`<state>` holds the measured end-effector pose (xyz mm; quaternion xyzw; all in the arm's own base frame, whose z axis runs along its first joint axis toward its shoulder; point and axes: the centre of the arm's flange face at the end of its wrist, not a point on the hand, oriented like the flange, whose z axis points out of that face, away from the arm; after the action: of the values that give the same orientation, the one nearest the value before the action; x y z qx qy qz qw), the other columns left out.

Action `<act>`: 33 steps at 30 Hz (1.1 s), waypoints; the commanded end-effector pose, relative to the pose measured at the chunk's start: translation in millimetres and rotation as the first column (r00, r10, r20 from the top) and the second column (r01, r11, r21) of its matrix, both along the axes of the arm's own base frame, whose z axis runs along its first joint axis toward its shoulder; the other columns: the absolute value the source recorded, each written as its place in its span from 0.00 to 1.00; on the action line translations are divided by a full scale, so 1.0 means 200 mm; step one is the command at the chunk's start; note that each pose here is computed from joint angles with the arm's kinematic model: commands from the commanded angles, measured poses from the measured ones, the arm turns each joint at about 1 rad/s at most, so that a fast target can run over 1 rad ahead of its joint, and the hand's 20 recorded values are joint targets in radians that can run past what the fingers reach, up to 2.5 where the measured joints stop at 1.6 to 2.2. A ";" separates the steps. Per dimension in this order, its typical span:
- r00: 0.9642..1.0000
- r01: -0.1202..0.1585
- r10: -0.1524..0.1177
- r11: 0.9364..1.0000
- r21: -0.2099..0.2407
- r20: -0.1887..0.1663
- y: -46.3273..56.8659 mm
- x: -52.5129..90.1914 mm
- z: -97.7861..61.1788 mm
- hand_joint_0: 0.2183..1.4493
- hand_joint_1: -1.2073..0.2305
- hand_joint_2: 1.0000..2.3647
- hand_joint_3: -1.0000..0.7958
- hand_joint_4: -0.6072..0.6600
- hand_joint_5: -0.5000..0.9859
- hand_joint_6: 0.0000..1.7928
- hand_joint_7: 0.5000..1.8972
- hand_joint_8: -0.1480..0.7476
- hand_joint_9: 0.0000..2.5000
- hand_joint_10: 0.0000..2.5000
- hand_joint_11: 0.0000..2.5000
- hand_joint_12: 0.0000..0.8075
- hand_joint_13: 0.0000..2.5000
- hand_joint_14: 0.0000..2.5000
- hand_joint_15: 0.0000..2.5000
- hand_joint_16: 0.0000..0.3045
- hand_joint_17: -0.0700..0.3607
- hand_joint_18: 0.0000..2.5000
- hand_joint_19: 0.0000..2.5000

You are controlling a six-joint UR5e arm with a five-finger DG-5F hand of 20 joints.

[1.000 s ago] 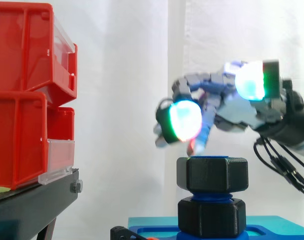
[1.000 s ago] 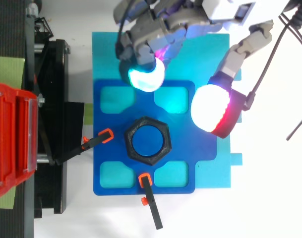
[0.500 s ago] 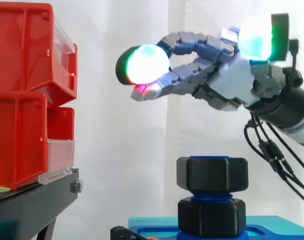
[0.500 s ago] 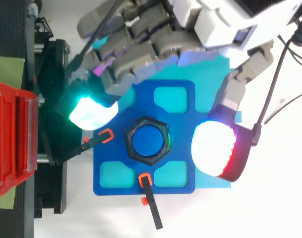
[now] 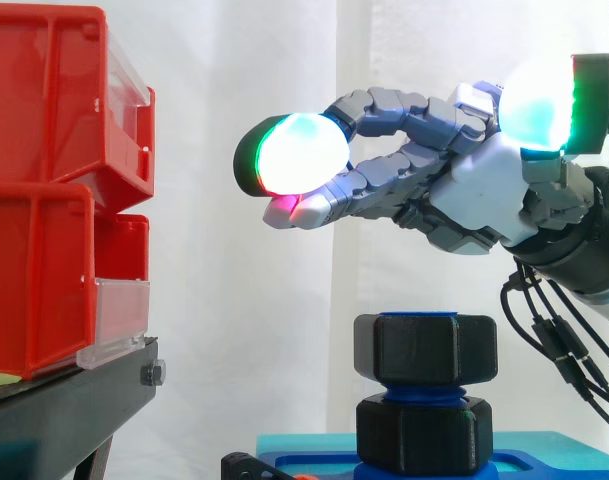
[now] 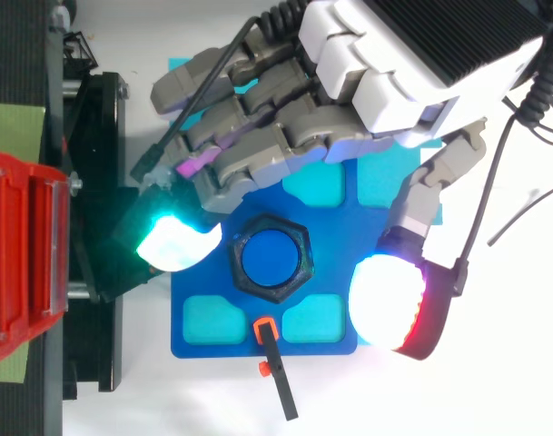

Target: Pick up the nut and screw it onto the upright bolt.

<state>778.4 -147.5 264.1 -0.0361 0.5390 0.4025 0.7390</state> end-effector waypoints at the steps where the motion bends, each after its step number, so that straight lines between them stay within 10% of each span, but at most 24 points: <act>1: 1.000 0.002 -0.002 1.000 -0.001 0.001 0.00 0.00 -0.01 0.22 0.62 0.00 0.28 0.63 0.23 0.28 0.06 0.41 0.28 0.00 0.00 0.37 0.21 0.00 0.00 0.11 0.34 0.13 0.04; 33: 0.999 0.045 -0.045 0.997 -0.067 0.005 0.11 -0.03 -0.18 0.22 0.61 0.00 0.28 0.52 0.17 0.28 0.00 0.39 0.21 0.00 0.00 0.38 0.20 0.00 0.00 0.11 0.34 0.12 0.03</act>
<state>773.2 -125.4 229.1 -0.0468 0.5530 0.3721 0.7440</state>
